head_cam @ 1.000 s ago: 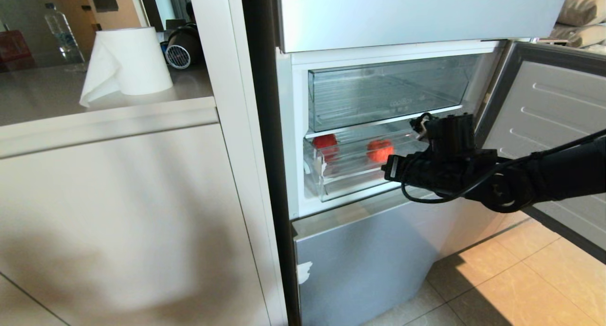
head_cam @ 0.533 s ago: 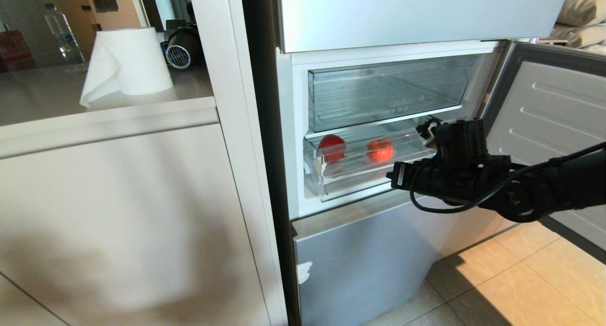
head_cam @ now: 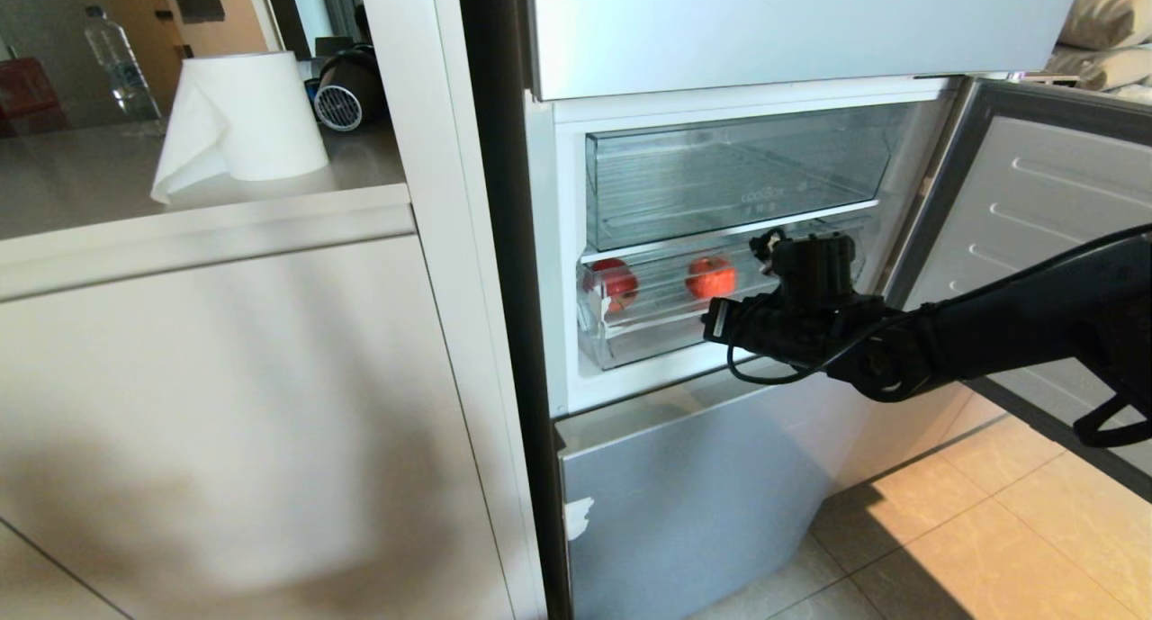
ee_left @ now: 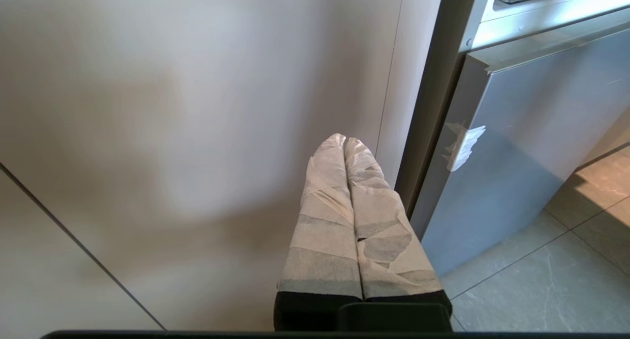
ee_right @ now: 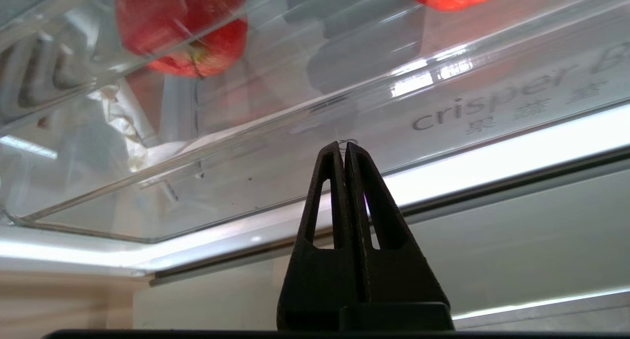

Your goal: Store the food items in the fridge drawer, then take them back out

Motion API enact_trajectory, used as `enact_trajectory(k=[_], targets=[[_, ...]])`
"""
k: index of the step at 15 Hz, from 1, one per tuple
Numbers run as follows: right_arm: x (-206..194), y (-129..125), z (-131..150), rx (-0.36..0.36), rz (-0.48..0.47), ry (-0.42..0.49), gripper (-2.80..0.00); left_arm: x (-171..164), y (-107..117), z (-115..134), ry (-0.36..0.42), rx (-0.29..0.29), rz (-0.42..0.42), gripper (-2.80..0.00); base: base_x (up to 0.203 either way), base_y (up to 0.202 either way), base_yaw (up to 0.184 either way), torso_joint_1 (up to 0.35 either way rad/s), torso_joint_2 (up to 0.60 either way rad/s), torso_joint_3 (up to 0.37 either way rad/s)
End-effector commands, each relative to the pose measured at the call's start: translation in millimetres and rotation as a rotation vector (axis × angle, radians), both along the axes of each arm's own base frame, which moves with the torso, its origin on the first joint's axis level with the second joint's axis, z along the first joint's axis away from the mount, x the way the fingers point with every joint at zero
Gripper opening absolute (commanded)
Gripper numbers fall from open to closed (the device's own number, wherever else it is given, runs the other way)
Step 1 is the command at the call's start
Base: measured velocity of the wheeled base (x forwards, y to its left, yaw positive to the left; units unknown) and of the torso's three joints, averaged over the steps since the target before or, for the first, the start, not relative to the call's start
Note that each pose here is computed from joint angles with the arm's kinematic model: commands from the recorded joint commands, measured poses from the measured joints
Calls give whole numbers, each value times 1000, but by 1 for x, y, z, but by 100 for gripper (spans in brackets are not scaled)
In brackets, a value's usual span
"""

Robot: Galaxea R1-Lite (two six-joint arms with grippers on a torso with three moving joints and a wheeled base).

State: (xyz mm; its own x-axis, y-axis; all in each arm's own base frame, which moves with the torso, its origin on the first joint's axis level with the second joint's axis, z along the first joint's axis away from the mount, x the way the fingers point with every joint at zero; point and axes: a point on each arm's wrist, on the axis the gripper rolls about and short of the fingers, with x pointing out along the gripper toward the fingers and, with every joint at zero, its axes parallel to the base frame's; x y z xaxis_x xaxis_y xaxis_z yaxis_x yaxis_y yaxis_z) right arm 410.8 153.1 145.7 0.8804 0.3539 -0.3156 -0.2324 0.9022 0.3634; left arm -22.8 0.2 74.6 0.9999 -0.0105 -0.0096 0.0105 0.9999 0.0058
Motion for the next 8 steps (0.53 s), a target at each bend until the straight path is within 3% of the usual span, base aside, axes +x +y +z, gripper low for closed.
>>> enact_trajectory(k=[1,3,5,8], targets=[[-3,0,-11,0,-4,34,-280,0,0,0,1,0,0,-280,0,0,0,0,0,0],[-31,-7,4,8,6,34,-280,0,0,0,0,0,0,-280,0,0,0,0,0,0],[-72,-15,36,24,27,-17,-280,0,0,0,1,0,0,-280,0,0,0,0,0,0],[-164,-46,95,50,48,-163,-280,0,0,0,0,0,0,-280,0,0,0,0,0,0]])
